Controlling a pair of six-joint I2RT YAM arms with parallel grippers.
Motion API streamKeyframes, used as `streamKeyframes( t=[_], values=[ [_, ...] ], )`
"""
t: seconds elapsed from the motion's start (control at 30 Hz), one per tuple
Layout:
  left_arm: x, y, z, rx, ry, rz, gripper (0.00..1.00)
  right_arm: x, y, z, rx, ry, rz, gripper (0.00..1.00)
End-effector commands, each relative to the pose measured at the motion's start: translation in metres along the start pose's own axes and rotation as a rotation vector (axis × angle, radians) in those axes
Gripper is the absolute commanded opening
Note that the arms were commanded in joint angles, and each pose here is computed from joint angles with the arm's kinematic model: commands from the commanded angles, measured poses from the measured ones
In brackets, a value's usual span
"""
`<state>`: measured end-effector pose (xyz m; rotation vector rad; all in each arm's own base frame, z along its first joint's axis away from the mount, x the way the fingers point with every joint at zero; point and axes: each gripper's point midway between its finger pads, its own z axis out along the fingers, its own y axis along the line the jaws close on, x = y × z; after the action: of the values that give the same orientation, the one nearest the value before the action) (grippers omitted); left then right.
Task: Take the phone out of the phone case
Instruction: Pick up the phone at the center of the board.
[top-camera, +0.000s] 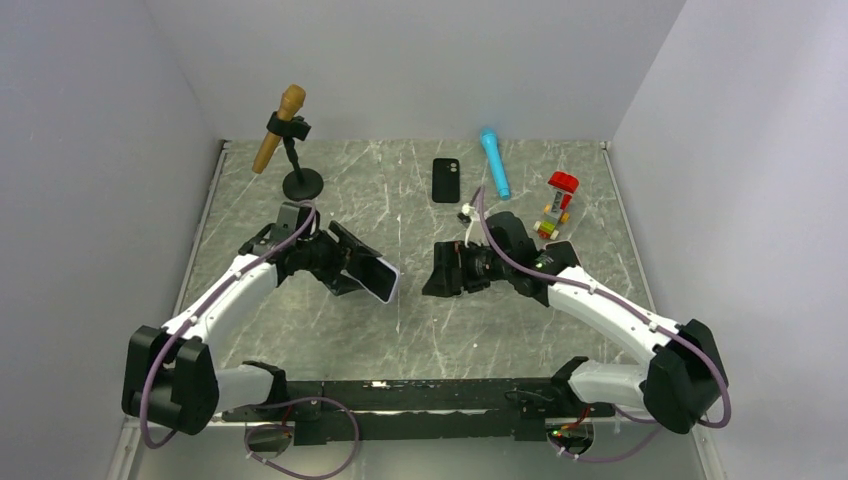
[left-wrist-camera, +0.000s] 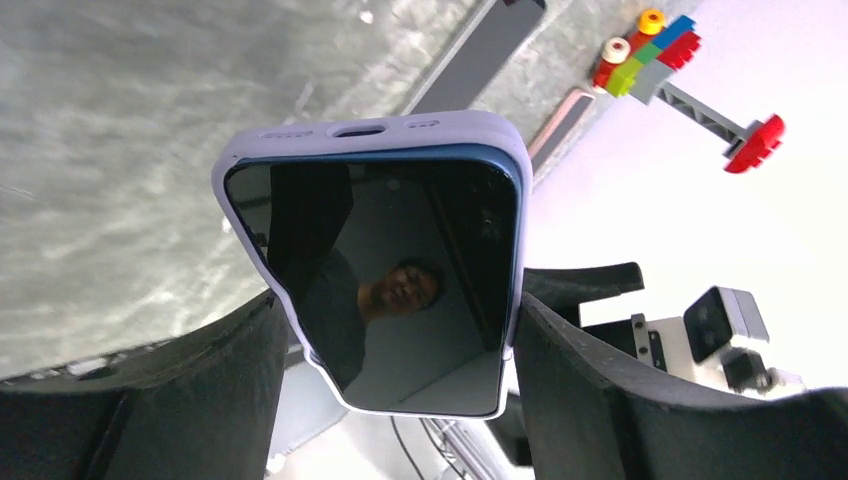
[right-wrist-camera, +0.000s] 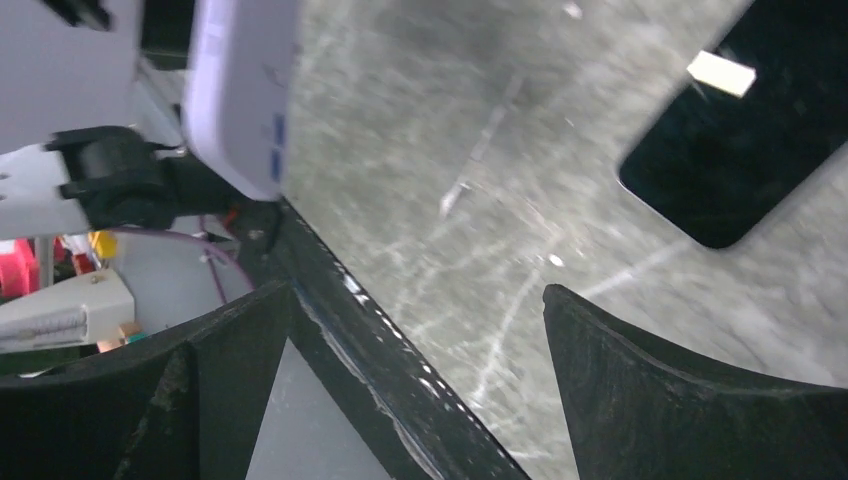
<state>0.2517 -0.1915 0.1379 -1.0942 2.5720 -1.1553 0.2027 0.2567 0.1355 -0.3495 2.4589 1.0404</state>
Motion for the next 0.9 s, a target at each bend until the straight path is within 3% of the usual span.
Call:
streamKeyframes(
  t=[0.0,0.4,0.5,0.7,0.77,0.8,0.87],
  values=[
    [0.02,-0.06,-0.03,0.11,0.022,-0.122,0.0,-0.046,0.054,-0.012,-0.128,-0.156,-0.135,0.99],
    [0.055,-0.087,-0.012,0.136,0.126,-0.184,0.0,-0.076,0.09,-0.008,-0.175,-0.238,-0.117,0.87],
    [0.066,-0.09,-0.012,0.139,0.146,-0.184,0.0,-0.072,0.083,0.002,-0.14,-0.209,-0.077,0.75],
    [0.071,-0.091,-0.013,0.164,0.122,-0.183,0.0,-0.044,0.079,0.023,-0.099,-0.163,-0.046,0.63],
    [0.07,-0.093,-0.01,0.179,0.125,-0.173,0.04,-0.042,0.072,0.026,-0.057,-0.157,-0.049,0.5],
    [0.071,-0.093,-0.009,0.17,0.134,-0.171,0.11,-0.043,0.069,0.026,-0.037,-0.154,-0.047,0.32],
    [0.074,-0.094,-0.008,0.161,0.149,-0.147,0.37,-0.042,0.068,0.025,-0.025,-0.148,-0.049,0.06]
  ],
)
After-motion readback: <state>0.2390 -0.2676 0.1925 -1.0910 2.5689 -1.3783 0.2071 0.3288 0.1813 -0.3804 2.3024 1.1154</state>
